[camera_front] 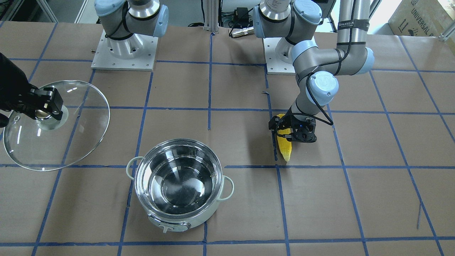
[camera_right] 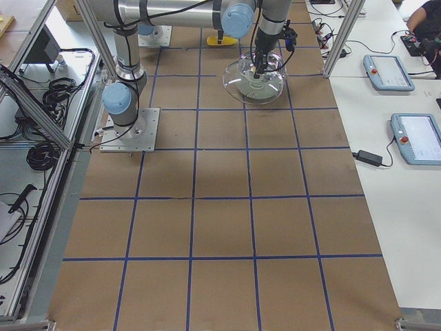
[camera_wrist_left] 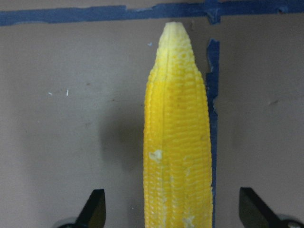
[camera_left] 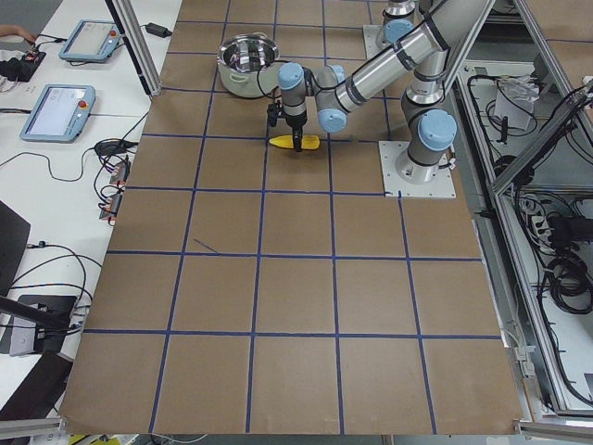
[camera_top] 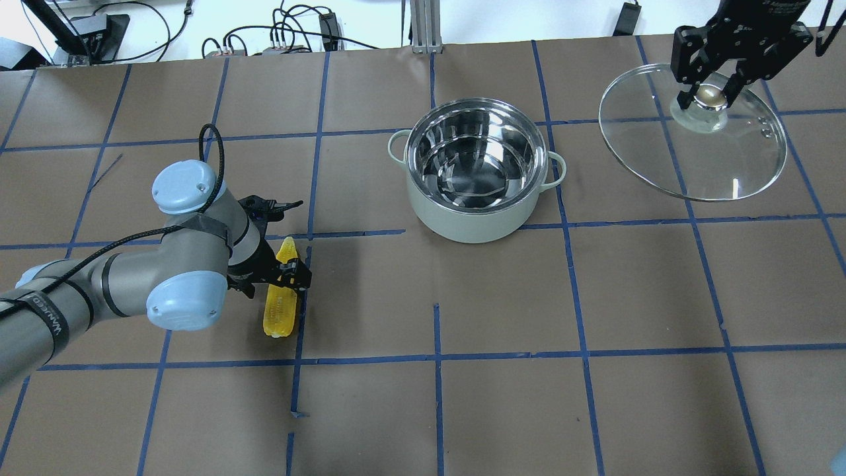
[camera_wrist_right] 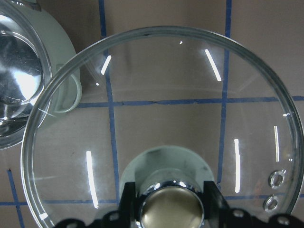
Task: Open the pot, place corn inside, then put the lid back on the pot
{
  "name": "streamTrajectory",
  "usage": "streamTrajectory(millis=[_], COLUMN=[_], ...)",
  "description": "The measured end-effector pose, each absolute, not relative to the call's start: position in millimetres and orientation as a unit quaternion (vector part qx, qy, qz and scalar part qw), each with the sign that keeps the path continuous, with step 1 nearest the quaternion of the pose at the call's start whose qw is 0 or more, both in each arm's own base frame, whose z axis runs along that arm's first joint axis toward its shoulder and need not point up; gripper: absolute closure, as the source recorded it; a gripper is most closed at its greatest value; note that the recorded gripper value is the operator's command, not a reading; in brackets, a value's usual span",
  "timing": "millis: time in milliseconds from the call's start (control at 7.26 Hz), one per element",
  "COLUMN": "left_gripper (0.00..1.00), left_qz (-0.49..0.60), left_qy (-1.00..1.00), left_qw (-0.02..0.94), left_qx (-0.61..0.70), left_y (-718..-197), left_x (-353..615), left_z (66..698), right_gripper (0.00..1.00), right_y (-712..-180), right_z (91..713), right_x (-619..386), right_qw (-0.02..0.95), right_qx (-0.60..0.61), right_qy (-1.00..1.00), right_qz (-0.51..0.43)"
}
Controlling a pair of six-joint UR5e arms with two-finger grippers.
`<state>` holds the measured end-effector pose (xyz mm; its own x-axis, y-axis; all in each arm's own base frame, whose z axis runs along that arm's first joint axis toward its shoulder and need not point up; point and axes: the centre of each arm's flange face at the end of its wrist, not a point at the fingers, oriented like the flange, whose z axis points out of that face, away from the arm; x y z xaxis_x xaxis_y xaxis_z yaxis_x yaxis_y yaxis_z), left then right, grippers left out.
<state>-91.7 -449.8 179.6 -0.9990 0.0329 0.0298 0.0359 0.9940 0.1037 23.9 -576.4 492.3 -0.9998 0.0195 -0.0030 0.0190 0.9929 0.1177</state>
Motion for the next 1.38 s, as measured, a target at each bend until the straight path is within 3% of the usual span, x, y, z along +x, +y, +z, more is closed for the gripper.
streamTrajectory(millis=[138, 275, 413, 964, 1377], left_gripper=[0.73, 0.90, 0.96, 0.97, 0.97], left_qz=[-0.047, -0.046, -0.044, -0.007, 0.012], left_qy=[-0.999, -0.999, -0.999, -1.000, -0.999], left_qw=[0.012, 0.011, 0.010, 0.019, 0.047], left_qx=[-0.020, -0.021, -0.021, -0.012, -0.010], left_y=[-449, -448, -448, -462, -520], left_x=[-94, -95, -95, -104, -164], left_z=[179, 179, 180, 223, 306], right_gripper=[0.68, 0.68, 0.68, 0.68, 0.68], right_y=[-566, -558, -551, -541, -521], right_z=[490, 489, 490, 484, 470], right_x=[27, 30, 34, 69, 74], right_qw=[0.004, 0.005, 0.005, 0.004, 0.001], right_qx=[0.009, 0.009, 0.008, -0.016, -0.017], right_qy=[0.998, 0.998, 0.998, 0.998, 0.998], right_qz=[0.061, 0.062, 0.061, 0.067, 0.056])
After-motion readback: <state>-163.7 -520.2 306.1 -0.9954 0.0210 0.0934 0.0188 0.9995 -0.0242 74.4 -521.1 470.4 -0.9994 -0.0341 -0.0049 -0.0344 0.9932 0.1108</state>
